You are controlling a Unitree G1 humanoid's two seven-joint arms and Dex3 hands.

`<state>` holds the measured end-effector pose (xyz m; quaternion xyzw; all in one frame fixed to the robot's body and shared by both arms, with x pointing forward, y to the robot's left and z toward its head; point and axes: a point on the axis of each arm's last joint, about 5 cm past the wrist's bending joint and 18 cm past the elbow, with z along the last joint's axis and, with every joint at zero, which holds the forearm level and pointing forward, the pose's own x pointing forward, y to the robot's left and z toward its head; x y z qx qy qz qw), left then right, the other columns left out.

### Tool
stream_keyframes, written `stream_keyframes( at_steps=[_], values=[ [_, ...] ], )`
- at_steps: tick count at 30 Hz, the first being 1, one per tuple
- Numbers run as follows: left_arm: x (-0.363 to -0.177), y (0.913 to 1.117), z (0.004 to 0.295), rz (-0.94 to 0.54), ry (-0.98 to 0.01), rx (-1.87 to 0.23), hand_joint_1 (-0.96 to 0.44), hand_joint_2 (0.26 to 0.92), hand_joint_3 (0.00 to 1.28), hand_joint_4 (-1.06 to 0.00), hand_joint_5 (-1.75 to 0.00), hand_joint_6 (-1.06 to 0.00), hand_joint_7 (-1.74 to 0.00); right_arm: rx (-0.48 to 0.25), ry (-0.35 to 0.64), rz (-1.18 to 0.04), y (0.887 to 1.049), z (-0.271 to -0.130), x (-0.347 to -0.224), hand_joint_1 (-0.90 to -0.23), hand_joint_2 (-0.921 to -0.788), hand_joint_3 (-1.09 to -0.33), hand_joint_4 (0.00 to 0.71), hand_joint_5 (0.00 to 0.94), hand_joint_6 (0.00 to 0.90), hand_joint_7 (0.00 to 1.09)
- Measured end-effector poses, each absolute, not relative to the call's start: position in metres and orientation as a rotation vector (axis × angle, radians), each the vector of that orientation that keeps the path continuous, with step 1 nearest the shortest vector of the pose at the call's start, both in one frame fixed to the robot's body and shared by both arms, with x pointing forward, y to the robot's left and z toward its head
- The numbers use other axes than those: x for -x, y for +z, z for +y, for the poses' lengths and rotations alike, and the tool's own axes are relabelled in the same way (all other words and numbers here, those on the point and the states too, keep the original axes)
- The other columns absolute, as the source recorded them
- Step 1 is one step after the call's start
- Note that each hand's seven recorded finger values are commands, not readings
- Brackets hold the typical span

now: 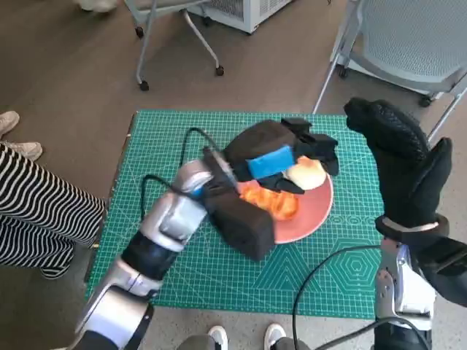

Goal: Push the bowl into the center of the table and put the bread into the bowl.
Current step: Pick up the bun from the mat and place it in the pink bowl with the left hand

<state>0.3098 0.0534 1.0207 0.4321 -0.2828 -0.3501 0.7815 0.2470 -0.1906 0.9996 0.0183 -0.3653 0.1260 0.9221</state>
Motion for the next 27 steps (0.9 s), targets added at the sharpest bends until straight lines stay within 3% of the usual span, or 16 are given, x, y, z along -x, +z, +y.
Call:
stream_keyframes(
  at_steps=[3,6,9,13,20,27],
  values=[
    [-0.313,1.017,0.051,-0.493,-0.826,-0.988,-0.25,0.892,0.10,-0.30,-0.27,-0.28,-0.58,-0.039,0.253,-0.751,0.999,-0.191,-0.246,-0.655,-0.921,-0.639,0.187,0.001,0.102,0.51],
    [-0.315,1.015,0.052,-0.396,-0.879,-1.025,-0.31,0.903,0.04,-0.21,-0.09,-0.23,-0.35,-0.039,0.247,-0.749,0.999,-0.191,-0.246,-0.652,-0.921,-0.641,0.187,0.001,0.100,0.51],
    [-0.316,1.014,0.055,-0.334,-0.914,-1.052,-0.39,0.910,0.03,-0.09,-0.03,-0.18,-0.25,-0.039,0.242,-0.746,0.998,-0.191,-0.245,-0.651,-0.921,-0.641,0.187,0.001,0.100,0.51],
    [-0.317,1.014,0.061,-0.312,-0.921,-1.079,-0.48,0.915,0.02,-0.02,-0.01,-0.14,-0.19,-0.040,0.235,-0.747,0.998,-0.191,-0.244,-0.651,-0.921,-0.641,0.187,0.001,0.098,0.51],
    [-0.318,1.017,0.069,-0.361,-0.905,-1.093,-0.54,0.917,0.01,0.00,0.00,-0.12,-0.16,-0.040,0.232,-0.747,0.998,-0.190,-0.245,-0.652,-0.921,-0.642,0.186,0.001,0.095,0.51],
    [-0.318,1.028,0.084,-0.402,-0.880,-0.979,-0.58,0.920,0.01,0.00,0.00,-0.11,-0.14,-0.044,0.236,-0.748,0.999,-0.189,-0.245,-0.661,-0.921,-0.642,0.186,0.000,0.095,0.51]
  ],
)
